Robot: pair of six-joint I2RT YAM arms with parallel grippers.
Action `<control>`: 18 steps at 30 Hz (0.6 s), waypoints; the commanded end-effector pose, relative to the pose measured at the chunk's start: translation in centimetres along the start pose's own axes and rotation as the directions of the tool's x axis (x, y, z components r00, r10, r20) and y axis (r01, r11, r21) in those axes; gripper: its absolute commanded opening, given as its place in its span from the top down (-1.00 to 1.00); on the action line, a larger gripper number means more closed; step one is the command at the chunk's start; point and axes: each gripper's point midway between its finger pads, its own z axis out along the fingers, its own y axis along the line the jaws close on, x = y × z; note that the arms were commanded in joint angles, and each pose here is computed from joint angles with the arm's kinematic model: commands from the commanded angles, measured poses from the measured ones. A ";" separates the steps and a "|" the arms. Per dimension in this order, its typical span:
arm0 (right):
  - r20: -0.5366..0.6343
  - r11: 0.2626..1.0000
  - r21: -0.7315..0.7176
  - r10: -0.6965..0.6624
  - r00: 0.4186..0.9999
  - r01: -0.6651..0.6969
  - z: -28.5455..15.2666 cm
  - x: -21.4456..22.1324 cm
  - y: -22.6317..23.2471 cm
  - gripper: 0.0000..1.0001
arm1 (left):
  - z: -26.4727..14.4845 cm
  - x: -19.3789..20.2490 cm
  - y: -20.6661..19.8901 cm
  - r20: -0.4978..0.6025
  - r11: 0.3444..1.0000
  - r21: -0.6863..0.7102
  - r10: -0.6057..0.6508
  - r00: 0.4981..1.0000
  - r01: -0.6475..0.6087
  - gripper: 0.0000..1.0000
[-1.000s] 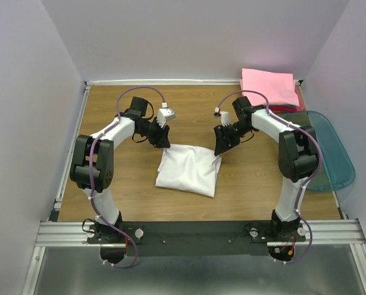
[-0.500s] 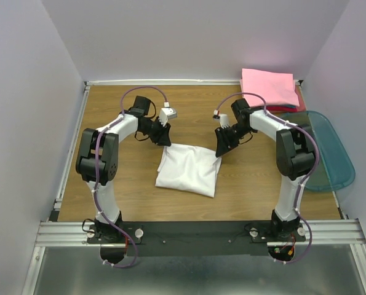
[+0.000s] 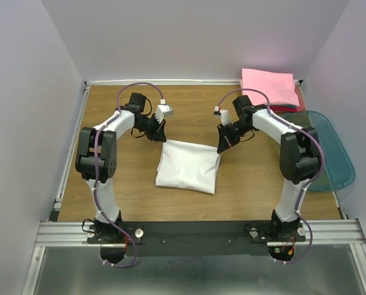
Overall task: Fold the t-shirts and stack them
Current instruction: Fold the tshirt
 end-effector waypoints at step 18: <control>0.060 0.976 0.217 0.017 0.998 -0.030 1.0 -4.7 -8.2 0.99 | 1.3 -2.1 5.9 0.017 0.996 -0.082 -0.018 1.000 0.019 1.00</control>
